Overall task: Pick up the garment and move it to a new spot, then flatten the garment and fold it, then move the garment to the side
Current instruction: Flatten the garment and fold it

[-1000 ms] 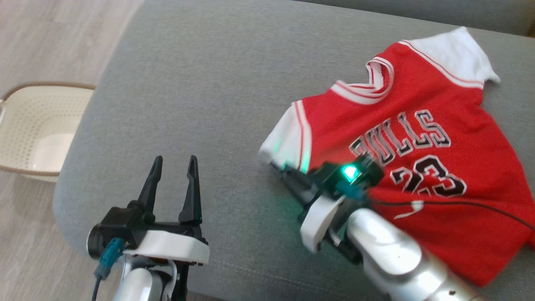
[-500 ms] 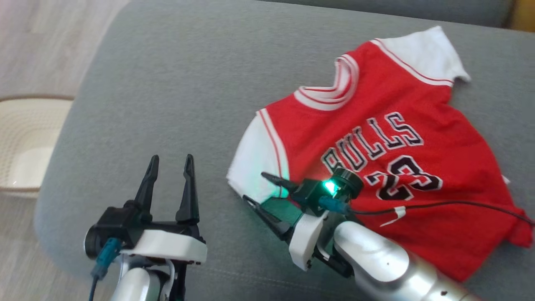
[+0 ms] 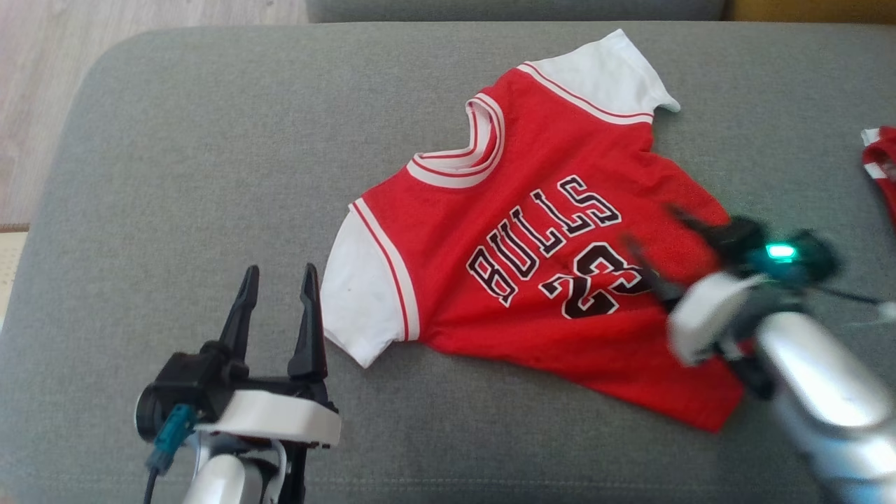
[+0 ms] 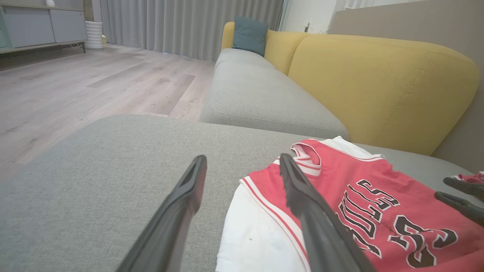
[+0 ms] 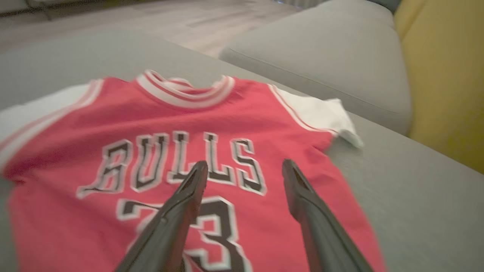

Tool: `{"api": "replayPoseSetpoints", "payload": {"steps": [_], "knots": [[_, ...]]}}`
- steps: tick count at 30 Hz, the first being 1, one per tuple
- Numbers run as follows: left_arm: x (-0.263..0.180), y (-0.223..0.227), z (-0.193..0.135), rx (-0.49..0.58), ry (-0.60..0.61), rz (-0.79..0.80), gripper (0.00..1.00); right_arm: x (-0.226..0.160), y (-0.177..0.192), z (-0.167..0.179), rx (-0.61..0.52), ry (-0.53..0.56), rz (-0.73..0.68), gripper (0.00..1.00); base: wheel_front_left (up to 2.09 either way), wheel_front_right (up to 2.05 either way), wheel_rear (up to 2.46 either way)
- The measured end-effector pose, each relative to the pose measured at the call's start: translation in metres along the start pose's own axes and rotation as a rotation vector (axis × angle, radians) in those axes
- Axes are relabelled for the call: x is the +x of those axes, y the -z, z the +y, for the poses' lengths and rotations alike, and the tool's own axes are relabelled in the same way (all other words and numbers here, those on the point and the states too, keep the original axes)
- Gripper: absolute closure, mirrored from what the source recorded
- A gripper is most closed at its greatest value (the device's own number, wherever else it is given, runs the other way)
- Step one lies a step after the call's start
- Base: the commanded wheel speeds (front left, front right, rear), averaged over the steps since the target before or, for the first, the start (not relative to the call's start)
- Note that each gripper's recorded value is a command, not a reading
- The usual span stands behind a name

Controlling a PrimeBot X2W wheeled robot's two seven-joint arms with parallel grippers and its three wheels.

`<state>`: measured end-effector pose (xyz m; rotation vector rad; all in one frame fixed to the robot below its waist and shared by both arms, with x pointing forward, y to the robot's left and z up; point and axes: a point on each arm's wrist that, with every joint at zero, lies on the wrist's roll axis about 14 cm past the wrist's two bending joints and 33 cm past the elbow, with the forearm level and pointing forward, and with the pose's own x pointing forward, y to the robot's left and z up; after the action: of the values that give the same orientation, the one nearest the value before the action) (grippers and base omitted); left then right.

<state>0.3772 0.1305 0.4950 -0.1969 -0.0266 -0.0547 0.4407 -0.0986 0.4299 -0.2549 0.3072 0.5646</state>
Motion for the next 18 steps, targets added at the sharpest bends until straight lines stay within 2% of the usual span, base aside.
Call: {"api": "replayPoseSetpoints", "payload": {"steps": [3, 6, 18], "knots": [[-0.001, 0.003, -0.002, -0.002, 0.004, 0.009, 0.00, -0.019, 0.020, -0.038, 0.015, 0.105, 0.083, 0.00, 0.00, 0.00, 0.00], [0.000, 0.004, -0.003, -0.003, 0.010, 0.011, 0.00, -0.033, 0.042, -0.052, 0.036, 0.152, 0.173, 0.00, 0.00, 0.00, 0.00], [-0.001, 0.005, -0.002, -0.003, 0.006, 0.016, 0.00, -0.061, 0.083, -0.073, 0.087, 0.176, 0.455, 0.00, 0.00, 0.00, 0.00]]}}
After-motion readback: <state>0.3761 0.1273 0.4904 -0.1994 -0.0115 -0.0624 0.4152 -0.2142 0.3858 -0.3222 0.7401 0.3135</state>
